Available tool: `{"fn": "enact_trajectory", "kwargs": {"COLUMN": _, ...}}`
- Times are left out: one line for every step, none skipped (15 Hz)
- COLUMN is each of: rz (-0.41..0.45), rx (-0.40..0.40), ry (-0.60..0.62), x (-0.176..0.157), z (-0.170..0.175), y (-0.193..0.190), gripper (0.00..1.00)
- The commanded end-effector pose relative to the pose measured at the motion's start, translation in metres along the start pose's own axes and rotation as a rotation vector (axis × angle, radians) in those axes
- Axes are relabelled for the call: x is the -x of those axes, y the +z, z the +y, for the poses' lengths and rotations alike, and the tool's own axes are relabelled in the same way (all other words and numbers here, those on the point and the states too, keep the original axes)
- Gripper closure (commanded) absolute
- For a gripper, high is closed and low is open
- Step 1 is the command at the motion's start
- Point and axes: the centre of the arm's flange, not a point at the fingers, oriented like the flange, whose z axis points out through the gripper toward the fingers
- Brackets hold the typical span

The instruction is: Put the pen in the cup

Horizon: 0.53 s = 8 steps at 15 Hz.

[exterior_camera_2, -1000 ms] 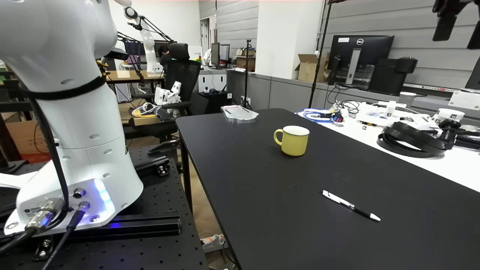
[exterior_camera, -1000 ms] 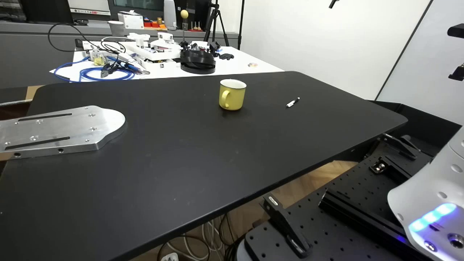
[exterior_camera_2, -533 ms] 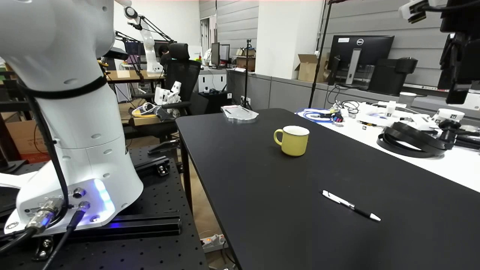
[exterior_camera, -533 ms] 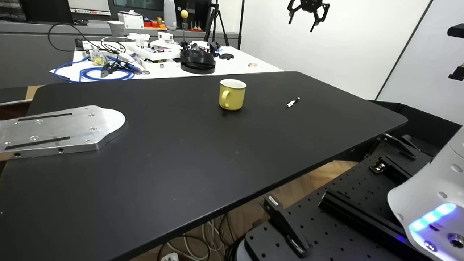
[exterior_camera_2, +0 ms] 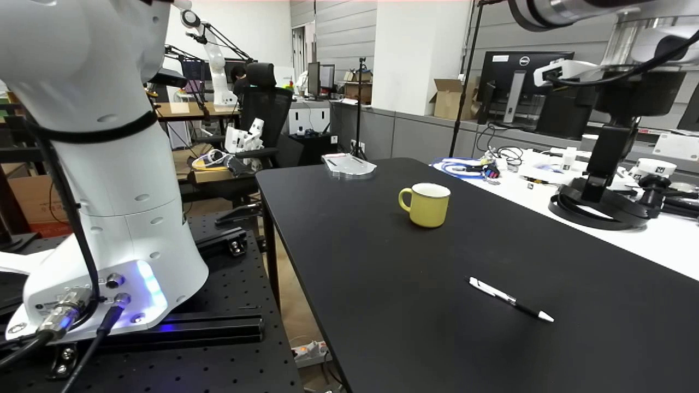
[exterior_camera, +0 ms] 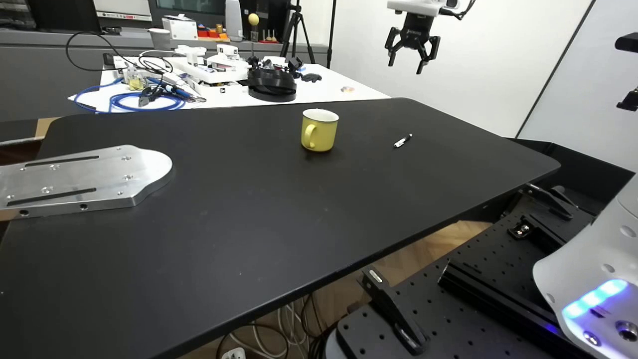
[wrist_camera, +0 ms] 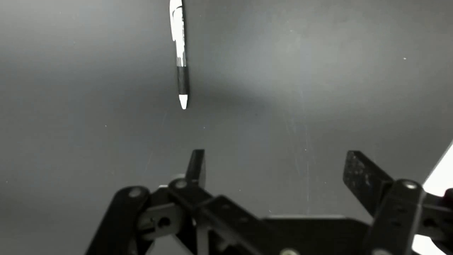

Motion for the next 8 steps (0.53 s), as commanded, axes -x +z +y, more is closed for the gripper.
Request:
{"fn": "enact_trajectory", "kwargs": {"rz": -0.013, "rx": 0.037, "ry": 0.041, "x": 0.014, "z": 0.017, "y": 0.013, "gripper": 0.0}}
{"fn": "enact_trajectory", "kwargs": {"rz": -0.011, "rx": 0.043, "ry": 0.04, "x": 0.015, "z": 0.023, "y": 0.02, "gripper": 0.0}}
{"fn": "enact_trajectory", "kwargs": {"rz": -0.007, "rx": 0.047, "ry": 0.039, "x": 0.016, "z": 0.028, "y": 0.026, "gripper": 0.0}}
{"fn": "enact_trajectory", "kwargs": {"rz": -0.008, "rx": 0.047, "ry": 0.03, "x": 0.017, "z": 0.034, "y": 0.032, "gripper": 0.0}}
{"fn": "enact_trajectory", "kwargs": {"rz": -0.016, "rx": 0.041, "ry": 0.008, "x": 0.018, "z": 0.038, "y": 0.037, "gripper": 0.0}}
{"fn": "enact_trajectory", "kwargs": {"rz": -0.023, "rx": 0.045, "ry": 0.011, "x": 0.01, "z": 0.024, "y": 0.037, "gripper": 0.0}}
{"fn": "enact_trajectory", "kwargs": {"rz": -0.023, "rx": 0.048, "ry": 0.01, "x": 0.011, "z": 0.028, "y": 0.042, "gripper": 0.0}}
{"fn": "enact_trajectory", "kwargs": {"rz": -0.025, "rx": 0.051, "ry": 0.011, "x": 0.012, "z": 0.03, "y": 0.045, "gripper": 0.0}}
